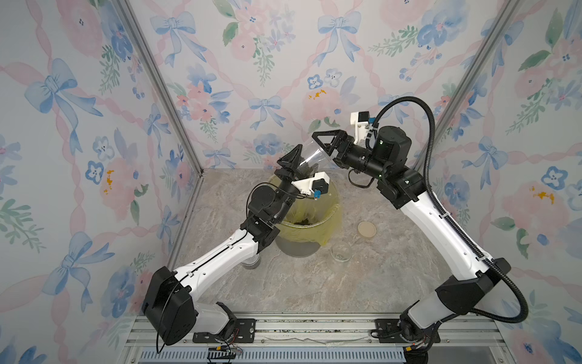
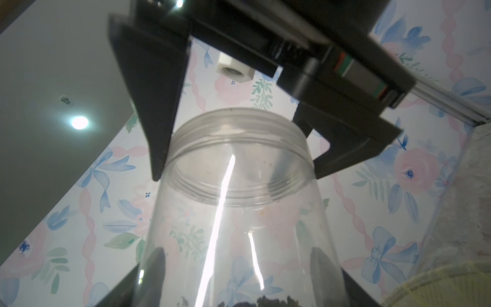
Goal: Empty moldy tea leaves from jars
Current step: Unscrew the lid from the jar.
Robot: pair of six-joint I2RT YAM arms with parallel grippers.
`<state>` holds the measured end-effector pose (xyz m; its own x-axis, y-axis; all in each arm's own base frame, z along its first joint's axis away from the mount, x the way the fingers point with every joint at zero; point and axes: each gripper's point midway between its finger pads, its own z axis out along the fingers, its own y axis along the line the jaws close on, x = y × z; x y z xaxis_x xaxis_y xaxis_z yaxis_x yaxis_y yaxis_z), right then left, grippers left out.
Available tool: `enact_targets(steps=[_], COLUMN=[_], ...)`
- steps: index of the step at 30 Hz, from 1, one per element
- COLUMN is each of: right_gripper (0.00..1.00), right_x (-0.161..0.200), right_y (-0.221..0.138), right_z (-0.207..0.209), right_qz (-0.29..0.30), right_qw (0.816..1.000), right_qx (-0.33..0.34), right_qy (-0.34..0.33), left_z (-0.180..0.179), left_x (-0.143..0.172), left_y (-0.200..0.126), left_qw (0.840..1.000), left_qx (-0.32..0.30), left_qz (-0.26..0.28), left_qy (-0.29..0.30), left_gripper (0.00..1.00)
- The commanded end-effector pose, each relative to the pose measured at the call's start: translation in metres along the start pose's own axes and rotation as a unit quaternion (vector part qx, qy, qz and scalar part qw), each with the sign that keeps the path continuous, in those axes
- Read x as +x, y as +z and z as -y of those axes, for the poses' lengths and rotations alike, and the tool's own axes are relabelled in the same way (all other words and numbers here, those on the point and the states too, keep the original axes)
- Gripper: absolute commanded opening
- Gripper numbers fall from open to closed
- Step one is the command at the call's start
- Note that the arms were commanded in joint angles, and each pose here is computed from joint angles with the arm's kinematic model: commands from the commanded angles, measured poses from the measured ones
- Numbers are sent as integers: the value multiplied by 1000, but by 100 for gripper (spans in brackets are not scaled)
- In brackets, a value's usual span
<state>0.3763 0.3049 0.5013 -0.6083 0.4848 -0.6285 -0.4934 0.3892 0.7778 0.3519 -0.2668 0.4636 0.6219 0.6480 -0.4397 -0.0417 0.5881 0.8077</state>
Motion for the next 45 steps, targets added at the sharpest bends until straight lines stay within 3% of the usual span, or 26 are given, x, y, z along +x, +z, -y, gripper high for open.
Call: enact_targets(steps=[1, 9, 18, 32, 45], right_gripper=[84, 77, 74, 73, 74], right_x=[-4, -1, -1, -2, -11], right_y=[-1, -2, -9, -21, -25], right_z=[-7, -8, -19, -32, -31], right_qz=[2, -3, -7, -13, -8], right_qw=[1000, 1000, 998, 994, 992], right_qx=[-19, -27, -51, -83, -84], right_qy=[-5, -14, -43, -76, -90], left_z=[-8, -11, -17, -36, -40], left_x=[-5, -7, -19, -23, -23], left_y=[1, 1, 3, -1, -1], left_qw=[1000, 999, 987, 936, 899], left_qx=[-18, -18, 22, 68, 106], left_qz=[4, 10, 34, 78, 99], left_qy=[-10, -35, -156, -336, -412], left_gripper=[38, 37, 35, 35, 35])
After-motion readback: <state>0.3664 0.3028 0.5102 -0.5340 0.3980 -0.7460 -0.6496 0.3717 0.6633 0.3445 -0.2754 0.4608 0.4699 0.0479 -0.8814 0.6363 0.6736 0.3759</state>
